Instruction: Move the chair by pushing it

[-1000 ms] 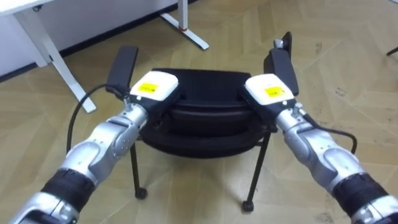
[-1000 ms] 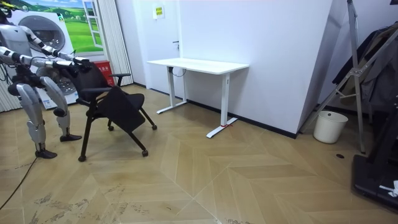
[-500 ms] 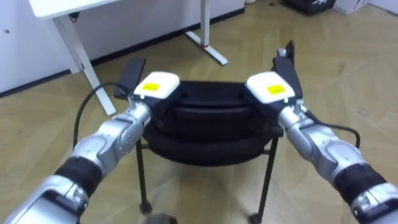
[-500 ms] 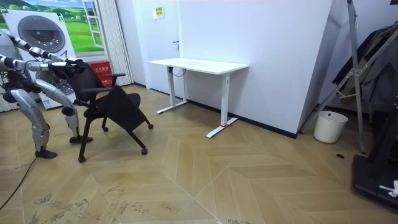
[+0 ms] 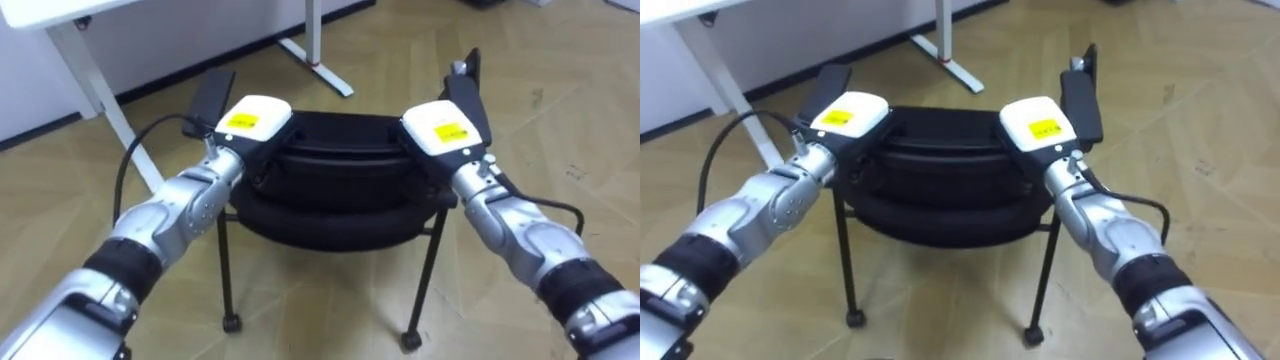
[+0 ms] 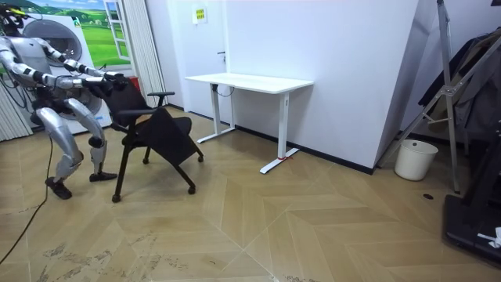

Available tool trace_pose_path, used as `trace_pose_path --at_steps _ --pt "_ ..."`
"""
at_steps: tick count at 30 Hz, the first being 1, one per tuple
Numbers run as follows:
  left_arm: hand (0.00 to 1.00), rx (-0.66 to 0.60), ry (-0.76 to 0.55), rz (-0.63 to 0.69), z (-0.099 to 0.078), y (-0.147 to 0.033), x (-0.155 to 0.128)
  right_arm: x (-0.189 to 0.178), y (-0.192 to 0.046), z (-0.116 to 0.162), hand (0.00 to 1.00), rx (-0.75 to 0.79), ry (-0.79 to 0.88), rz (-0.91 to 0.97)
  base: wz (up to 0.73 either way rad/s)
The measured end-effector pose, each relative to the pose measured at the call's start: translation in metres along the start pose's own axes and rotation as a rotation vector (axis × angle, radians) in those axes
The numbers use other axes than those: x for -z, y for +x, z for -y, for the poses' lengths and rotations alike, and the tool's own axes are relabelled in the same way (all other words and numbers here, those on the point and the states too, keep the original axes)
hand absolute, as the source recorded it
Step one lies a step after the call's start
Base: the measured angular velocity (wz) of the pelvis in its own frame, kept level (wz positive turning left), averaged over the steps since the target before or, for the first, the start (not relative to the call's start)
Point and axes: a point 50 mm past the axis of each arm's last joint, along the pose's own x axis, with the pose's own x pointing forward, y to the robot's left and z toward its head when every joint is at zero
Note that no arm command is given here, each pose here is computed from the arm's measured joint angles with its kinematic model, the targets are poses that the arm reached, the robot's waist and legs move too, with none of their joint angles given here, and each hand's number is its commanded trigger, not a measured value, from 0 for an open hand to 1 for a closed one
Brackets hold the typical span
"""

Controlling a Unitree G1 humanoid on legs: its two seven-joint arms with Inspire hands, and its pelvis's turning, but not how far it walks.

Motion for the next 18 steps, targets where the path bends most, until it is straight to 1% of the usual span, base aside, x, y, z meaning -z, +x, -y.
trace_pose_path --at_steps 2,4,7,9,14,15,17,18 --pt "1.0 -0.021 0.005 -0.006 -0.003 0.002 0.002 -0.001 0.003 0.004 1.0 0.013 -0.004 0.004 0.08" --pt "1.0 -0.029 0.007 -0.008 -0.005 0.002 0.003 -0.002 0.004 0.007 1.0 0.022 -0.007 0.009 0.41" --pt "1.0 -0.032 -0.002 -0.013 -0.001 0.001 0.004 -0.003 0.005 0.006 1.0 0.018 -0.013 0.012 0.31" --pt "1.0 -0.032 -0.005 -0.016 -0.001 0.0 0.004 -0.003 0.005 0.006 1.0 0.019 -0.017 0.014 0.15" --pt "1.0 -0.045 -0.017 -0.032 0.001 -0.001 0.008 -0.006 0.008 0.009 1.0 0.03 -0.03 0.03 0.35" --pt "1.0 -0.049 -0.017 -0.033 -0.001 -0.001 0.008 -0.006 0.01 0.012 1.0 0.035 -0.035 0.031 0.3" --pt "1.0 -0.078 -0.02 -0.038 -0.011 0.004 0.008 -0.005 0.017 0.024 1.0 0.064 -0.058 0.029 0.25" --pt "1.0 -0.083 -0.023 -0.043 -0.012 0.004 0.009 -0.005 0.019 0.027 1.0 0.068 -0.06 0.027 0.12"
